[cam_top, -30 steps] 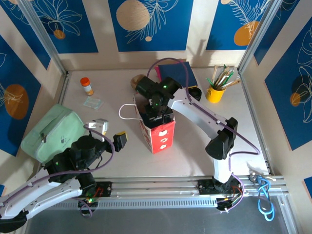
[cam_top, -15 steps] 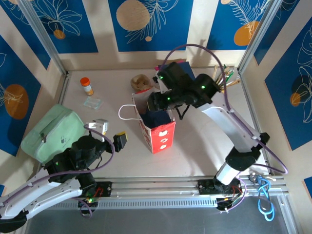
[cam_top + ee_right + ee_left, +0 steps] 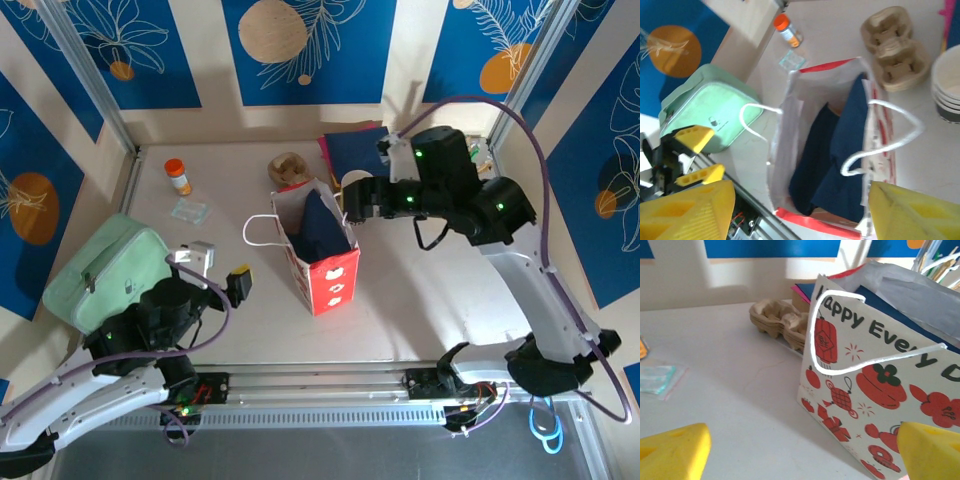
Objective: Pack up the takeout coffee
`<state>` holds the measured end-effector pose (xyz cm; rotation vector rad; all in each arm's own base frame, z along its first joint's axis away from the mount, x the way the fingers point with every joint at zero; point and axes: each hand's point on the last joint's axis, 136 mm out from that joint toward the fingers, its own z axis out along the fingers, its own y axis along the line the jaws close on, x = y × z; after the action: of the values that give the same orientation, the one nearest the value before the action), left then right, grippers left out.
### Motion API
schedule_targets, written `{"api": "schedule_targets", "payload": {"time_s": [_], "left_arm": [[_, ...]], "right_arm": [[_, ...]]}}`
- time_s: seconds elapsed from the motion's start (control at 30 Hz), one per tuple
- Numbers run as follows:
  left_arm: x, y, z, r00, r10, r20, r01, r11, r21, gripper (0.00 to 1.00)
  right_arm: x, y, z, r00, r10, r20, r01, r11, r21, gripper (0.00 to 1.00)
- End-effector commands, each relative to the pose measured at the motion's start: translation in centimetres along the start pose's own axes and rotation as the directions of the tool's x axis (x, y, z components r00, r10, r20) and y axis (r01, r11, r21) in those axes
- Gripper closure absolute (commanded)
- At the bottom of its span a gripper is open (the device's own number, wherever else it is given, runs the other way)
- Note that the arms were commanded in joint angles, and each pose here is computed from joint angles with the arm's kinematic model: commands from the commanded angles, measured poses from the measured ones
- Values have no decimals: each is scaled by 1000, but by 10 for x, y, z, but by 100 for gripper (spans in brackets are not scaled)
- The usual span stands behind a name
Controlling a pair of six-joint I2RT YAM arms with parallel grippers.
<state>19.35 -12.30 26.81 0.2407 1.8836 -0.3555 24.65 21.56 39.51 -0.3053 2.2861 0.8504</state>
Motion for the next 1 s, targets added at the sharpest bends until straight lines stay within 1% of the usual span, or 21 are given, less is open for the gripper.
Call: {"api": "schedule_targets", "payload": {"time_s": [0.0,0.03,0.13,0.27,0.3,0.37,0.4,0.5,0.57,0.73,0.87,0.97], "left_arm": [[-16,17,-7,997,51,60,-46,995,-86,2],[-17,20,-7,996,58,66,-51,994,-102,0],[-18,30,-8,994,74,78,-61,985,-161,1],[-20,40,-6,990,103,99,-78,969,-233,1],[-21,42,-6,987,118,107,-88,964,-250,1],[-22,49,-5,983,139,118,-98,949,-300,1],[-22,54,-5,982,144,124,-95,938,-332,1],[-21,59,-4,979,152,135,-93,926,-366,1],[-20,59,-1,977,164,137,-102,922,-374,1],[-11,73,8,978,167,125,-98,896,-434,1],[1,88,20,989,126,83,-75,887,-456,1],[9,98,34,995,87,57,-52,889,-454,1]], "right_arm": [[-4,-14,-9,998,28,52,-27,999,-23,27],[-3,-22,-10,997,40,62,-39,999,-15,25],[-1,-50,-7,992,45,116,-48,999,20,21],[8,-72,1,988,54,143,-57,998,17,14],[10,-77,3,988,56,146,-59,998,16,10],[13,-93,6,984,57,167,-66,997,47,6],[14,-103,8,982,64,180,-77,995,68,1],[18,-132,11,971,86,222,-115,986,119,1],[22,-153,11,963,87,256,-136,974,180,1],[31,-196,1,929,68,364,-185,937,297,1],[41,-225,-7,905,45,423,-222,898,380,1],[47,-237,-7,895,-6,446,-201,887,416,1]]}}
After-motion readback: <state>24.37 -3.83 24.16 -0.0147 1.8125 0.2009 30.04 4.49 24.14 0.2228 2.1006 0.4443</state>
